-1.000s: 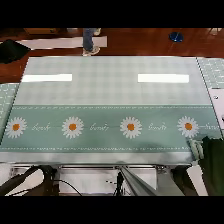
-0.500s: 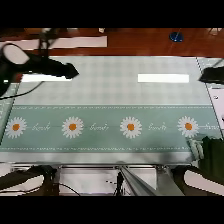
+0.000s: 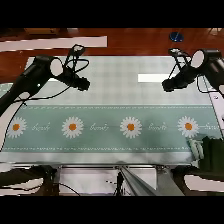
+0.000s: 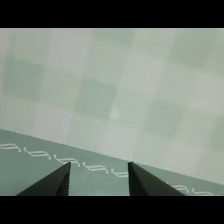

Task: Fold the shirts.

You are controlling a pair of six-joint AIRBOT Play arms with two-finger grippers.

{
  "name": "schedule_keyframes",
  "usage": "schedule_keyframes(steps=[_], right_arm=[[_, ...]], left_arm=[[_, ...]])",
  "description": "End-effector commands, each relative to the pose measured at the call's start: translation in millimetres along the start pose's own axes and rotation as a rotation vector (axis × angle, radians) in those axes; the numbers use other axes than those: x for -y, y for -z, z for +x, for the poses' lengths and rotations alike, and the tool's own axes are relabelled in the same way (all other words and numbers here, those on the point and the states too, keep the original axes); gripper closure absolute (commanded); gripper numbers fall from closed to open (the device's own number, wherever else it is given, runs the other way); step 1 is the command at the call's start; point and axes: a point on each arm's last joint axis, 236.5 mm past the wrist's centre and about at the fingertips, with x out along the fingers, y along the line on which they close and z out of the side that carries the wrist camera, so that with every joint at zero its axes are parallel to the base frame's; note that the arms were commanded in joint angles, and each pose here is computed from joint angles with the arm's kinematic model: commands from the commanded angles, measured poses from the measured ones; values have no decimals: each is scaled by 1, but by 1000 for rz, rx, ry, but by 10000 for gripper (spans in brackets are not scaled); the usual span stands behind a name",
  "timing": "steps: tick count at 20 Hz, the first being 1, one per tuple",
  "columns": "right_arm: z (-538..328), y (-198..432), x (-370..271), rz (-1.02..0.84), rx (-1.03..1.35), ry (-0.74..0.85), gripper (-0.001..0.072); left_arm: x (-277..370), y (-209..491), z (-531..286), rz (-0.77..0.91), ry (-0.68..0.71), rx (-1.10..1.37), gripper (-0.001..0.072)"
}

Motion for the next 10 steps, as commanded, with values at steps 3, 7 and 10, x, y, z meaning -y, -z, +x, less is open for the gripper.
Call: schedule_keyframes(steps=[3,7,10], right_arm=[[-10,-22,-10,28,180,3,292],[-9,-17,-15,37,157,-18,291],[-9,-17,-15,36,157,-18,291]], left_arm=[[-9,-16,5,-6,-49,51,322],[-9,-13,10,-6,-48,39,323],[-9,-13,10,-6,-49,39,323]])
